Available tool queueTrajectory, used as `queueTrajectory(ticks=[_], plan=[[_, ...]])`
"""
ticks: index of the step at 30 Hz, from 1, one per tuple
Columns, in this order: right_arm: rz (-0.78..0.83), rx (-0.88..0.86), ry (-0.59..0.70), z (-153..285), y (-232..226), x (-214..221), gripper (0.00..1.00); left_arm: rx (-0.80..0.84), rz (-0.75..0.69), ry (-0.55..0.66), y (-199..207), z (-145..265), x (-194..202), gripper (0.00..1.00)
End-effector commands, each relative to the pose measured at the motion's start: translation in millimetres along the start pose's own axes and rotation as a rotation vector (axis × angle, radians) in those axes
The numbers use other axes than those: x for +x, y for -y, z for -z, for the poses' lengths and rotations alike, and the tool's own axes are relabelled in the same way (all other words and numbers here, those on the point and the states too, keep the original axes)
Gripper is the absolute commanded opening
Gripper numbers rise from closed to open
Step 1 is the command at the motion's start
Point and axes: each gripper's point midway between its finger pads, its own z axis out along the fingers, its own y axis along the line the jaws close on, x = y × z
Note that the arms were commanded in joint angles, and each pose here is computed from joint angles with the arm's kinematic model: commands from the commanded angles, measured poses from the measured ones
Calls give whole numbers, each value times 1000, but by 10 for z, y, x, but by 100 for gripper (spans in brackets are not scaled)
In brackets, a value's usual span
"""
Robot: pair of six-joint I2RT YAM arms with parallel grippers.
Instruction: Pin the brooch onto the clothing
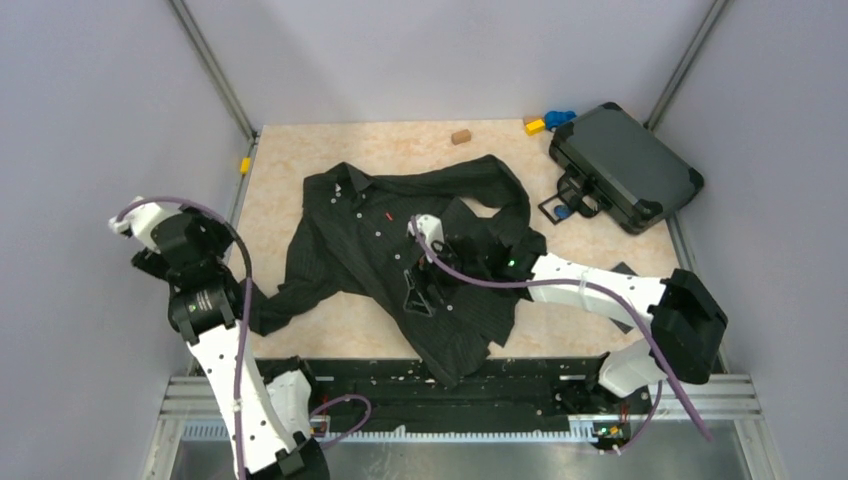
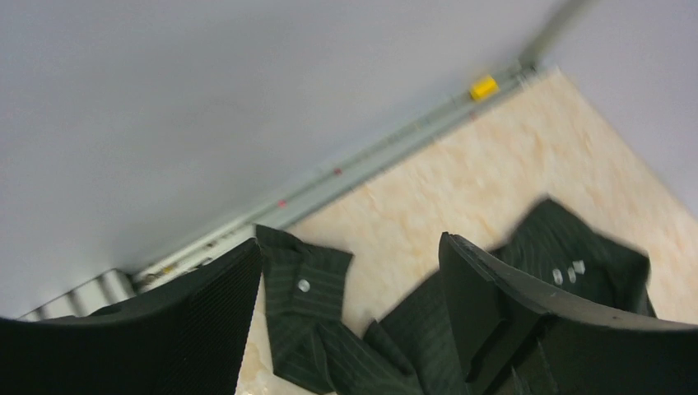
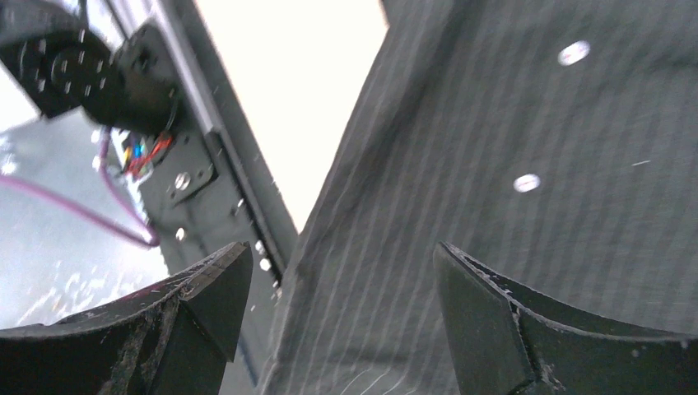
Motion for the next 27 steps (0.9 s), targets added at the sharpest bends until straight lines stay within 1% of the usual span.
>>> queueTrajectory(ticks=[1, 3, 6, 9, 10, 14, 16, 19, 20, 21, 23, 27], plan=[[-1, 198, 99, 172, 514, -503, 83, 309, -45, -229, 568, -66, 605, 83], [-15, 257, 113, 194, 763, -579, 83, 377, -49, -324, 756, -92, 892, 82], [-35, 342, 123, 212, 1165, -647, 84, 456, -80, -424, 1051, -82, 1333, 83], [-73, 404, 125, 218, 1600, -686, 84, 510, -60, -537, 1240, -122, 1738, 84], [-85, 418, 124, 216, 1733, -696, 83, 499, -58, -556, 1236, -185, 1850, 84], [-125, 451, 104, 193, 2159, -684, 78, 344, -62, -621, 1041, -481, 2210, 84], [-144, 461, 103, 181, 2312, -662, 78, 318, -68, -662, 1013, -530, 2297, 83], [-173, 465, 119, 199, 2511, -667, 76, 298, -50, -649, 1005, -631, 2291, 79], [-182, 465, 123, 201, 2577, -665, 74, 291, -40, -638, 988, -676, 2273, 77], [-188, 457, 126, 189, 2631, -677, 69, 254, -32, -615, 915, -761, 2245, 76], [-192, 444, 113, 146, 2738, -669, 66, 203, 7, -615, 768, -897, 2207, 69], [-177, 431, 72, 19, 2888, -648, 66, 214, 41, -688, 766, -951, 2343, 61]])
